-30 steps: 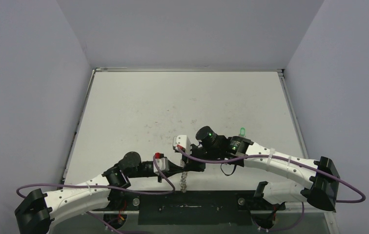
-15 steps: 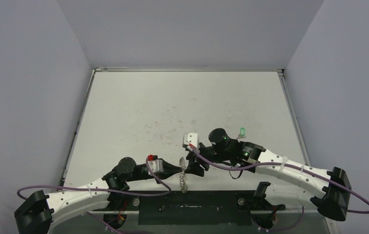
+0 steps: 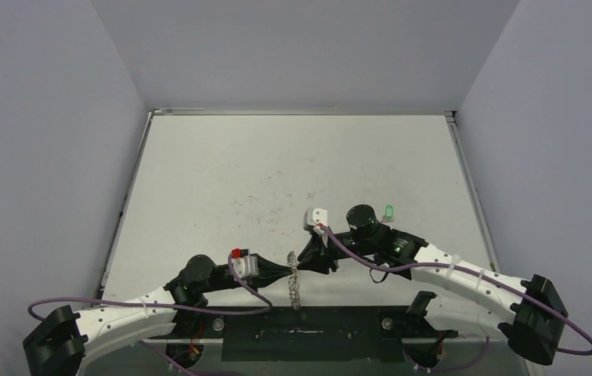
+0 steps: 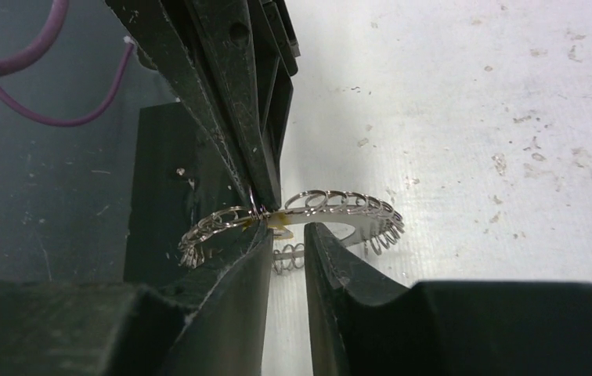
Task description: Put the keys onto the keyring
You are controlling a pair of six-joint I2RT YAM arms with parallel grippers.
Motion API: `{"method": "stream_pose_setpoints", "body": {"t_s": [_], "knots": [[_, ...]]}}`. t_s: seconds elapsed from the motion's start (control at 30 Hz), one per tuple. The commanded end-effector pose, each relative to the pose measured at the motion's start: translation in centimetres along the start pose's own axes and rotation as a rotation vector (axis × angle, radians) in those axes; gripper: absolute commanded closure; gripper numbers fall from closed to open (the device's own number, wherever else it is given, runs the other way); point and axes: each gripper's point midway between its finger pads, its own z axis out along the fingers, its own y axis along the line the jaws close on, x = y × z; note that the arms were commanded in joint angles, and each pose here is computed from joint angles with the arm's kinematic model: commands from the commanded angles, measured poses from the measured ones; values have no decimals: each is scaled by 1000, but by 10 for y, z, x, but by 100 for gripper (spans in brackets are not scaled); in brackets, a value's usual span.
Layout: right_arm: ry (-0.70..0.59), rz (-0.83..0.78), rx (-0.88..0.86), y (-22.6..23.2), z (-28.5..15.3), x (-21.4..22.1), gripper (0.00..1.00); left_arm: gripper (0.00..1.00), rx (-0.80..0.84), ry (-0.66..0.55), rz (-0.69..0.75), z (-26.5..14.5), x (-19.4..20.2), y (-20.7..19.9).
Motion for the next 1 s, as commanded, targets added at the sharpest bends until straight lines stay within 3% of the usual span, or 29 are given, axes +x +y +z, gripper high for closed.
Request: {"method": "stream_pose_setpoints", "body": {"t_s": [0.0,0.23,0.4,0.6,0.77,0.97], "knots": [[-65,-16,-62,5,9,-16,77,100,11,-100,34,4,-31,-1],[-64,11,-69,7,9,-13,72,100,10,-91,35,4,-32,-1],[-87,4,-10,4,-1,-18,53,100,9,-87,40,4,-31,-1],[-114,28,1,10,-5,-23,46,100,0,-86,38,4,-32,1],[-55,63,-15,14,9,-10,52,100,-5,-84,39,4,-33,1],[-5,77,-8,9,16,3,71,100,-1,-84,37,4,-33,1]]}}
